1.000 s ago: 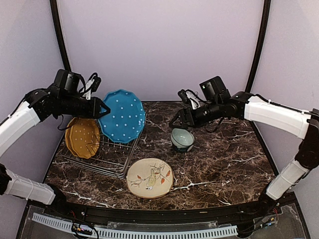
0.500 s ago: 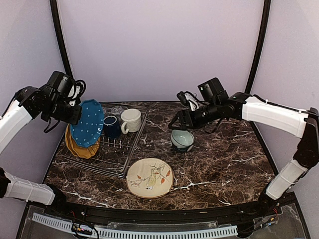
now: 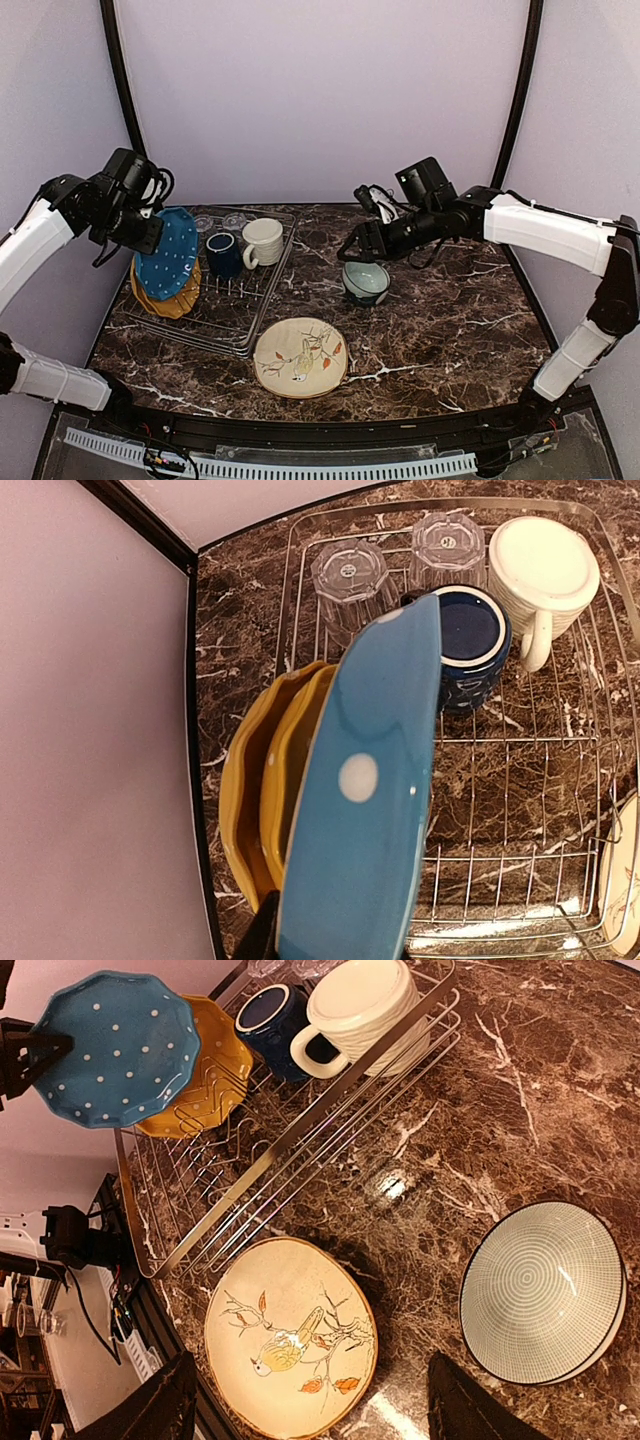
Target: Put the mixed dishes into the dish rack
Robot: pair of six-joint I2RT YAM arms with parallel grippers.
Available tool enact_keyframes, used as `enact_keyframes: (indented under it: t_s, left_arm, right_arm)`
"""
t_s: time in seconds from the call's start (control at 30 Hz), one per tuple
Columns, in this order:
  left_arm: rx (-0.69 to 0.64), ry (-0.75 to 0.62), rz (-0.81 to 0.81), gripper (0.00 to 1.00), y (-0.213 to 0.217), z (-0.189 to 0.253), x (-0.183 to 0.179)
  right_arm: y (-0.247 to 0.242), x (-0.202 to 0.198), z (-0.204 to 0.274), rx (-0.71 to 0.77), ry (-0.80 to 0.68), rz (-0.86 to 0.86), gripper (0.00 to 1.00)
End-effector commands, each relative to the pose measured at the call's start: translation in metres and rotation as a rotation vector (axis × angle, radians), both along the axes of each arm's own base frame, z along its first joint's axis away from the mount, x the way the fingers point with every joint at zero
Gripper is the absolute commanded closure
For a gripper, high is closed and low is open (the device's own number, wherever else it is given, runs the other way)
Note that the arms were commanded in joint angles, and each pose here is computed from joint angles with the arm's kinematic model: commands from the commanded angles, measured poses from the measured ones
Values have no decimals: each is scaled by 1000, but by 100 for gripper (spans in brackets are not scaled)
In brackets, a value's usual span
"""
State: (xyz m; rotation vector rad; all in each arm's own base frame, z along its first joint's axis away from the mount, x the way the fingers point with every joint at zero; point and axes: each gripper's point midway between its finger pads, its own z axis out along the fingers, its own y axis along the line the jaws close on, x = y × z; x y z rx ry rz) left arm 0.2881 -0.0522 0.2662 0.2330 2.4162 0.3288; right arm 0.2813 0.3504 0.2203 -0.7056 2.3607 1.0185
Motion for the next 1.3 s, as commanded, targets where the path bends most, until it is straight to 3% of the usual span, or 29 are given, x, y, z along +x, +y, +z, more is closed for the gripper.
enact_keyframes:
  t_s: [0.0,0.57,0.87,1.13,1.27]
  left_arm:
    - [-3,-88,27,99,3,12,14]
    - [0,42,68,99,2,-35,13]
    - [-8,97,84,99,2,-55,6]
    - [24,146,82,98,2,-80,8]
    - [40,164,82,91,3,-86,8]
  right_arm:
    - [6,4,4,19,-20,12,24]
    - [9,0,-12,-9,12,25,24]
    - [26,-20,-47,-122,35,72,24]
    - [37,-41,-107,-312,94,118,26]
    - [33,-50,-130,-395,122,122,29]
